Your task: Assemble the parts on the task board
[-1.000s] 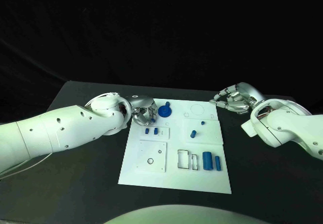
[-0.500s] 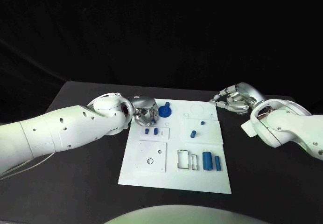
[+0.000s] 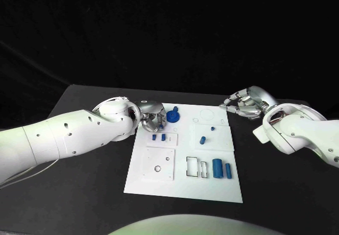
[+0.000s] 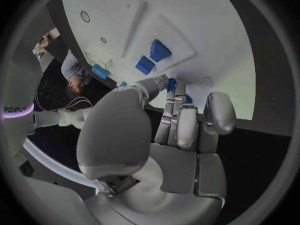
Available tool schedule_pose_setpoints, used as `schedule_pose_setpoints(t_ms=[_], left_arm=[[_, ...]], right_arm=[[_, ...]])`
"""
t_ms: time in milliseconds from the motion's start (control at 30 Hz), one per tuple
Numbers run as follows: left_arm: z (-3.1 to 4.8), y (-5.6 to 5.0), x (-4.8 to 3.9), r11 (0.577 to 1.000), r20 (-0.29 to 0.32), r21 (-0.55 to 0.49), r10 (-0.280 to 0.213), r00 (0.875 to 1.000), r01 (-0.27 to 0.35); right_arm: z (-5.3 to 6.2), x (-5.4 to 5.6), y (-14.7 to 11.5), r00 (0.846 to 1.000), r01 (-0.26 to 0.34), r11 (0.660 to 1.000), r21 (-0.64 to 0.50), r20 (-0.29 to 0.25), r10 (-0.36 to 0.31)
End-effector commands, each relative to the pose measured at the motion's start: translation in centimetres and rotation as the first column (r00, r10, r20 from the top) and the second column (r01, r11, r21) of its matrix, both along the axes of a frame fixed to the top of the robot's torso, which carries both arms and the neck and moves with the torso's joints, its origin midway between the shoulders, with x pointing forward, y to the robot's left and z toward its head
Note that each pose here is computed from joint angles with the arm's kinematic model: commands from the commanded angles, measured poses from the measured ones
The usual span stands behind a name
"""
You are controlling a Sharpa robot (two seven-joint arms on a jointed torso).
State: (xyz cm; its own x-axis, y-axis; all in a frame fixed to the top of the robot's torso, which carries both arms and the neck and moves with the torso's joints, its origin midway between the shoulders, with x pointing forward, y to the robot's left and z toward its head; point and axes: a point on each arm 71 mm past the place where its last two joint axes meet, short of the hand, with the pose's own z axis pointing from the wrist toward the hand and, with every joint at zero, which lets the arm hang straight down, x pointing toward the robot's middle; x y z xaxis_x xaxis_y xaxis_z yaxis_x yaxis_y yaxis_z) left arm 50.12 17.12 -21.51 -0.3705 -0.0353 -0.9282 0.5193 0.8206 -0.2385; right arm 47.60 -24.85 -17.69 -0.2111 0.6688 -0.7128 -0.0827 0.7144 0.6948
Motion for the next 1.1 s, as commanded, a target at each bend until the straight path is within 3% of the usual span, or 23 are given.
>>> schedule_pose_setpoints(t_ms=[33, 1100], left_arm=[[-0.38, 0.01, -0.11, 1.000, -0.030, 0.031, 0.001, 1.000, 0.000], [-0.37, 0.39, -0.13, 1.000, -0.023, 0.024, 0.017, 1.000, -0.016]], right_arm=[[-0.02, -0.05, 0.10, 1.000, -0.011, 1.000, -0.010, 0.001, 0.011], [-0.08, -0.03, -0.03, 1.000, -0.005, 1.000, -0.010, -0.006, 0.005]])
